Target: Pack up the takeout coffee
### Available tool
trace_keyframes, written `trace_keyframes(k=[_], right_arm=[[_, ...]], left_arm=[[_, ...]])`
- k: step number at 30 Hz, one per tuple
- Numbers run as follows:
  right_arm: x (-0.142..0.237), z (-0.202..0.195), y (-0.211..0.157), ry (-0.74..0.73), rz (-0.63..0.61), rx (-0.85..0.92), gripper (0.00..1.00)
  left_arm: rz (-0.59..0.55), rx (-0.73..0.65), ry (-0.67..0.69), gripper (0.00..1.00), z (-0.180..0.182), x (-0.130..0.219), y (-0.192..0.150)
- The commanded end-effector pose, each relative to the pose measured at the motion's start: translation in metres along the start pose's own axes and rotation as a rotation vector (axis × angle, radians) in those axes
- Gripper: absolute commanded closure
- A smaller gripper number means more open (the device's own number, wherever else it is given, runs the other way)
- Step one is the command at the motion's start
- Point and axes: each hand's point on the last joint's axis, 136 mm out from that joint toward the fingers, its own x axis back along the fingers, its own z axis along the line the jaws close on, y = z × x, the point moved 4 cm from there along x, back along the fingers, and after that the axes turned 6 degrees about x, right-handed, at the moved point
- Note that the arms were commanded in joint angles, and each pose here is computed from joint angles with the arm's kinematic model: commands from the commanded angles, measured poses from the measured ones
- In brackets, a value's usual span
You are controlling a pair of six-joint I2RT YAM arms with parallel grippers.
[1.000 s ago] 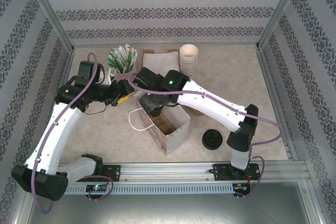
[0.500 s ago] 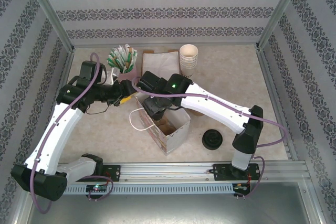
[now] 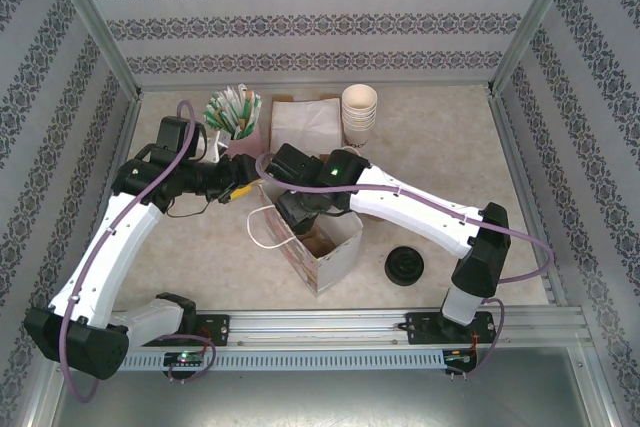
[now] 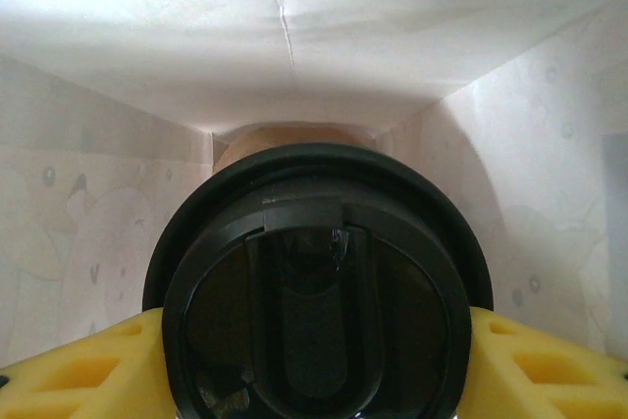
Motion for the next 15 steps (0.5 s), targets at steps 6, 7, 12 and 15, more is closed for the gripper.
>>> trace_keyframes(k=[6,7,12,15], right_arm=[[-0.006,0.008,-0.004,0.009,0.008,0.015,0.45],[-0.007,0.008,-0.004,0.01,0.01,0.02,0.45],[-0.014,0.009,-0.007,0.004,0.027,0.033,0.45],[-0.016,0.009,-0.008,0.003,0.033,0.038,0.45]], left_arm=[[-0.01,-0.019,0.025,0.45,0.003,0.0,-0.001],[-0.016,-0.016,0.027,0.45,0.003,0.0,-0.001],[-0.071,0.007,0.028,0.46,0.002,0.004,0.004],[-0.083,0.031,0.018,0.45,0.003,0.003,0.005]])
